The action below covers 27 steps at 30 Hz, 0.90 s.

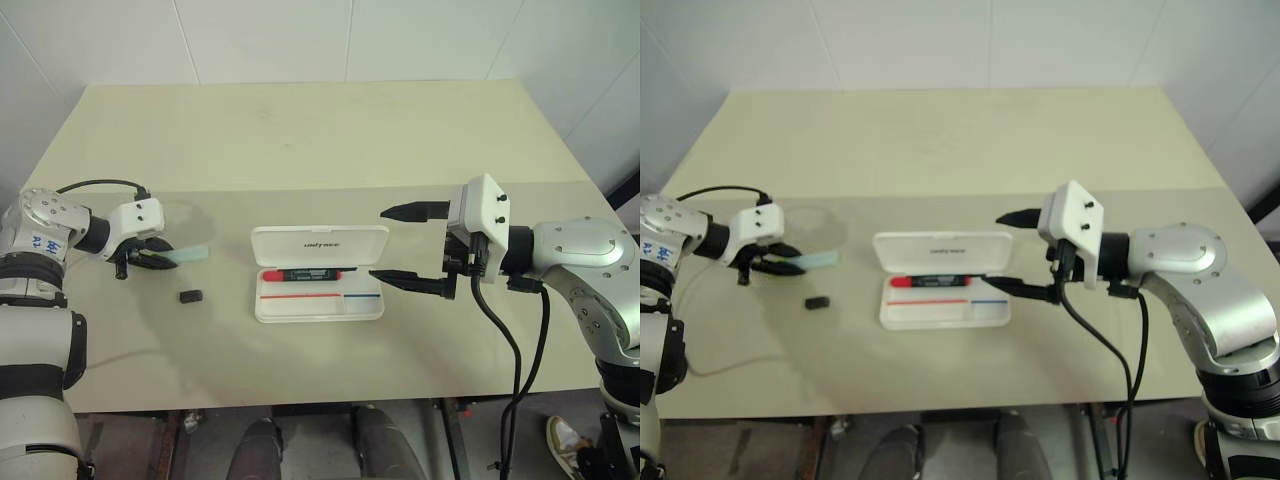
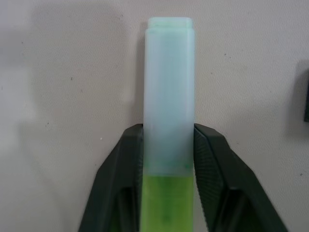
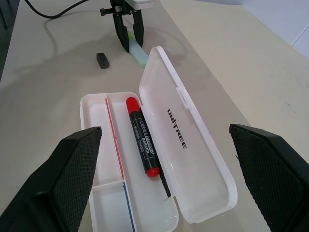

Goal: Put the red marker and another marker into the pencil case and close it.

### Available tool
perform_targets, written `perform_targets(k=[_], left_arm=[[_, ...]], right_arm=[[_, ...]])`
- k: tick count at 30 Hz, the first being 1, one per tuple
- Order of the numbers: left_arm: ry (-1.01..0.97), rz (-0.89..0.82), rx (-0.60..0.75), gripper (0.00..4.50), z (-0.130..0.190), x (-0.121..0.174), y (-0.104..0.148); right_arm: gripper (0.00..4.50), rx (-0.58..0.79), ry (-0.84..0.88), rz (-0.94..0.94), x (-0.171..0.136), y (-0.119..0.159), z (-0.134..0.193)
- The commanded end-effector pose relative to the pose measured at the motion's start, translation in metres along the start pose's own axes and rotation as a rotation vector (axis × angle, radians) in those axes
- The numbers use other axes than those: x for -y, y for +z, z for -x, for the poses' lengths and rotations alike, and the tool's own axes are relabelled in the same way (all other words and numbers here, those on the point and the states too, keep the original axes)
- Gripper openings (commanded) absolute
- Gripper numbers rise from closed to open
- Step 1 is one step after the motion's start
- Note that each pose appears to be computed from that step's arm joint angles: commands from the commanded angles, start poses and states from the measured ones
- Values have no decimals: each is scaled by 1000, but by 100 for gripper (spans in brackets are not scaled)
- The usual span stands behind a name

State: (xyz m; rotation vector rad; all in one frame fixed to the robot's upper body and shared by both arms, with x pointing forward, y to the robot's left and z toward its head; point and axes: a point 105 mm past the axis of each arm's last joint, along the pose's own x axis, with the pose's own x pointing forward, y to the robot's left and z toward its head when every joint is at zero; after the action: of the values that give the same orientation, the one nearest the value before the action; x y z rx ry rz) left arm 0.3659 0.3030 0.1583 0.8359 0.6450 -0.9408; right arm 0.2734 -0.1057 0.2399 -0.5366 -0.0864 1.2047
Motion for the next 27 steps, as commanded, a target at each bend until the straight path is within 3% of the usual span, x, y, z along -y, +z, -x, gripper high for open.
perform_targets(k=[1, 5, 11, 17, 20, 27], left_arm=[[14, 15, 2, 110, 7, -2, -1], [11, 6, 51, 110, 7, -2, 5], [49, 10, 250, 110, 17, -10, 32], [20, -10, 419, 110, 41, -3, 41], [-31, -105, 396, 110, 50, 12, 36], [-148, -88, 407, 110, 63, 53, 38]], right_arm=[[450, 30, -12, 54, 0, 14, 3], [450, 30, -10, 52, -1, 14, 3], [450, 19, -5, 48, -3, 10, 3], [450, 2, -8, 35, -6, 5, 6], [450, -8, -9, 23, -8, 2, 9], [450, -27, -10, -2, -12, -7, 14]])
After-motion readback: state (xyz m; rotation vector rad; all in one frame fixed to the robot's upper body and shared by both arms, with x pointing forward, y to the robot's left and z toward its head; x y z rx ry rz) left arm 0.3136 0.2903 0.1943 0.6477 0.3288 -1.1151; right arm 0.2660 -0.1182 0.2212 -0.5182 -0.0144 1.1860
